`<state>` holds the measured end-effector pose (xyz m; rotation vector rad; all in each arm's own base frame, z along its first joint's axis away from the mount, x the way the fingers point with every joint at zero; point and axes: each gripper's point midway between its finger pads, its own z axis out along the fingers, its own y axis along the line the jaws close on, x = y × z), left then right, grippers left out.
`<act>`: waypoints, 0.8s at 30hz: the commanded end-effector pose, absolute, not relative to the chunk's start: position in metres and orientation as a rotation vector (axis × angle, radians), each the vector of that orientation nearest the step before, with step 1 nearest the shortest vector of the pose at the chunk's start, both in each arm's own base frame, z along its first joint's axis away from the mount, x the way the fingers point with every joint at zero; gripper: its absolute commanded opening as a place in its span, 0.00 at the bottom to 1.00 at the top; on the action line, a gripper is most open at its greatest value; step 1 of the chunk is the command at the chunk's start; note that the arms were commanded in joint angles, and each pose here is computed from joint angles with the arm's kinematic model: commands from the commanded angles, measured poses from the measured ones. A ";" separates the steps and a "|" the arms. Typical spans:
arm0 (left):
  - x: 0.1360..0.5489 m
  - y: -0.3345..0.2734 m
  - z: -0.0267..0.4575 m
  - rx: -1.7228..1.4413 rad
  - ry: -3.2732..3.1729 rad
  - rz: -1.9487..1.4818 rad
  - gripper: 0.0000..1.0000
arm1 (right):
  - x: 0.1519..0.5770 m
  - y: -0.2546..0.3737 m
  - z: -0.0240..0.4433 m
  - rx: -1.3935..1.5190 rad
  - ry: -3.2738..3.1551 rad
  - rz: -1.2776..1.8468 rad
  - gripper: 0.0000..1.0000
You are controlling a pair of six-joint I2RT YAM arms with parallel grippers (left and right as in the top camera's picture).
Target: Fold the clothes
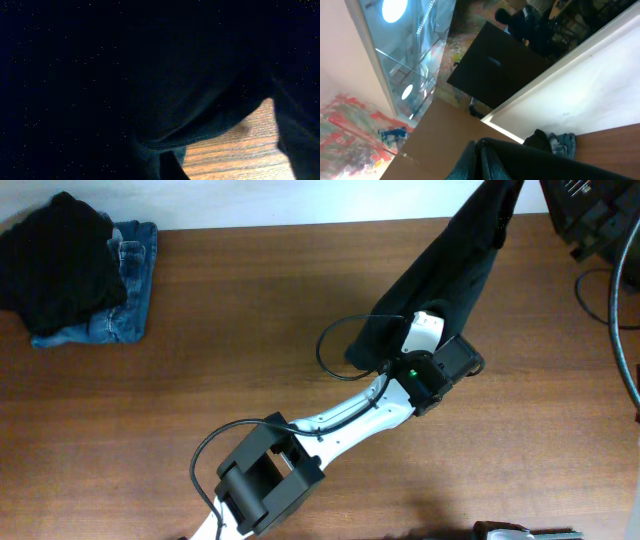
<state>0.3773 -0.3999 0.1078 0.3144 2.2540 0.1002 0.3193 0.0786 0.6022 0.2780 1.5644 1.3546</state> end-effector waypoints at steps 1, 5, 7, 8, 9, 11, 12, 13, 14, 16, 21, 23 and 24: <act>0.376 -0.396 0.090 0.331 2.280 0.136 0.01 | 0.310 0.084 0.611 0.214 1.551 1.340 0.04; 0.371 -0.388 0.095 0.348 2.297 0.164 0.01 | 0.315 0.081 0.604 0.221 1.572 1.312 0.04; 0.367 -0.382 0.104 0.356 2.305 0.178 0.01 | 0.320 0.073 0.598 0.236 1.585 1.278 0.04; 0.365 -0.380 0.108 0.360 2.309 0.184 0.01 | 0.324 0.068 0.593 0.256 1.595 1.254 0.04; 0.363 -0.376 0.113 0.364 2.313 0.191 0.01 | 0.327 0.062 0.589 0.271 1.603 1.231 0.04; 0.358 -0.368 0.124 0.373 2.322 0.207 0.01 | 0.333 0.051 0.580 0.304 1.623 1.186 0.04; 0.355 -0.364 0.129 0.379 2.328 0.217 0.01 | 0.336 0.045 0.575 0.317 1.636 1.167 0.04; 0.352 -0.359 0.135 0.385 2.334 0.224 0.01 | 0.339 0.041 0.569 0.328 1.649 1.149 0.04; 0.349 -0.355 0.140 0.389 2.340 0.229 0.01 | 0.341 0.037 0.565 0.337 1.659 1.134 0.04; 0.342 -0.347 0.152 0.401 2.354 0.231 0.01 | 0.344 0.030 0.556 0.354 1.685 1.105 0.04; 0.325 -0.325 0.186 0.415 2.372 0.229 0.01 | 0.350 0.023 0.538 0.365 1.740 1.057 0.04; 0.320 -0.316 0.203 0.409 2.366 0.219 0.01 | 0.351 0.022 0.532 0.375 1.758 1.050 0.04; 0.318 -0.312 0.210 0.405 2.363 0.215 0.01 | 0.351 0.022 0.531 0.371 1.762 1.042 0.04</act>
